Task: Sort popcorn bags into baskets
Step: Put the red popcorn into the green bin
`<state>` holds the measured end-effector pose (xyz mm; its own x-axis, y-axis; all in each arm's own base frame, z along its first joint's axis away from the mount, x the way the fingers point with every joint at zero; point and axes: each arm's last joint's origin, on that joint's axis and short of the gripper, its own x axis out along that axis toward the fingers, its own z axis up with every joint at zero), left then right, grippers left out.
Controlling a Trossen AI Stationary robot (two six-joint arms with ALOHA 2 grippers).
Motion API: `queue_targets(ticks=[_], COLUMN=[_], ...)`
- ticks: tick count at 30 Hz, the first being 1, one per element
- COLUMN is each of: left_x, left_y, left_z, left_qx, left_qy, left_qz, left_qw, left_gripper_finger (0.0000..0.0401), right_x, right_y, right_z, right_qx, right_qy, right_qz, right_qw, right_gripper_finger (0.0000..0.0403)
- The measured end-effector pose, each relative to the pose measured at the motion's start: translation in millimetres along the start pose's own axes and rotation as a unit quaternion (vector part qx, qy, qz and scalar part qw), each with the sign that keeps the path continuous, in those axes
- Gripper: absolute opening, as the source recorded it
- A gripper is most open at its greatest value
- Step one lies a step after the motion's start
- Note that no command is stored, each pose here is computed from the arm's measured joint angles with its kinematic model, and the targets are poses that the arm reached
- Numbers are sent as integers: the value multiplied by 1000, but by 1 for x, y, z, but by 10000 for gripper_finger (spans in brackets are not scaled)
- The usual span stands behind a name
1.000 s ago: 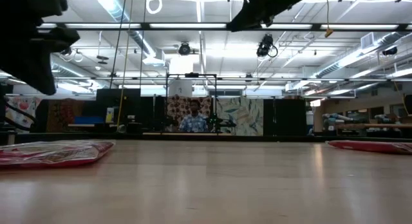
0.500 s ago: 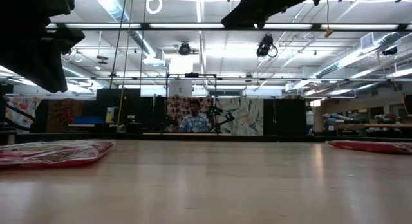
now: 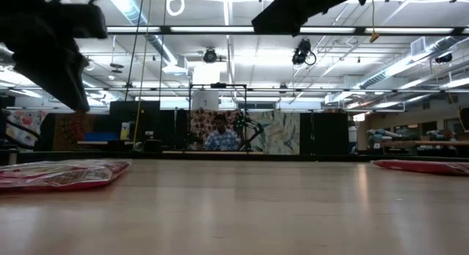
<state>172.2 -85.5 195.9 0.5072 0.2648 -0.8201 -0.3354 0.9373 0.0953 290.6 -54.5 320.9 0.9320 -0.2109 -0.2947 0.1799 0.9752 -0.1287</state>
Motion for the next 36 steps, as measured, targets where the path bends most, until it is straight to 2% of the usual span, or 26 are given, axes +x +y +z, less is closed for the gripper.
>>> queue_targets(ticks=[2, 5, 8, 12, 15, 19, 24, 26, 32, 36], left_x=[8, 25, 36, 43, 43, 36, 30, 28, 26, 31], left_y=[4, 7, 12, 19, 15, 7, -5, -9, -19, -23], left_z=[0, -5, -6, -6, -2, -4, -18, -23, -34, -41], left_qx=[-42, -75, -92, -92, -8, 123, 305, 361, 467, 500], left_qy=[17, 24, 10, 33, 28, 23, 19, 10, -16, 5], left_qz=[-16, -56, -74, -92, -143, -192, -212, -206, -142, -132], left_qw=[999, 995, 993, 991, 989, 973, 928, 909, 872, 856], left_gripper_finger=[113, 107, 103, 103, 103, 103, 103, 103, 103, 103], right_x=[0, -1, -1, -2, -3, -4, -4, -4, -4, -4], right_y=[5, 13, 19, 27, 33, 36, 36, 37, 37, 37], right_z=[0, 0, 0, -1, -1, -1, -2, -3, -4, -4], right_qx=[-3, -7, -11, -15, -19, -18, 2, 9, 18, 25], right_qy=[1, 6, 9, 13, 18, 20, 25, 31, 34, 35], right_qz=[8, 21, 32, 45, 54, 60, 59, 59, 59, 59], right_qw=[1000, 1000, 999, 999, 998, 998, 998, 998, 998, 997], right_gripper_finger=[165, 165, 165, 165, 165, 165, 165, 165, 165, 165])
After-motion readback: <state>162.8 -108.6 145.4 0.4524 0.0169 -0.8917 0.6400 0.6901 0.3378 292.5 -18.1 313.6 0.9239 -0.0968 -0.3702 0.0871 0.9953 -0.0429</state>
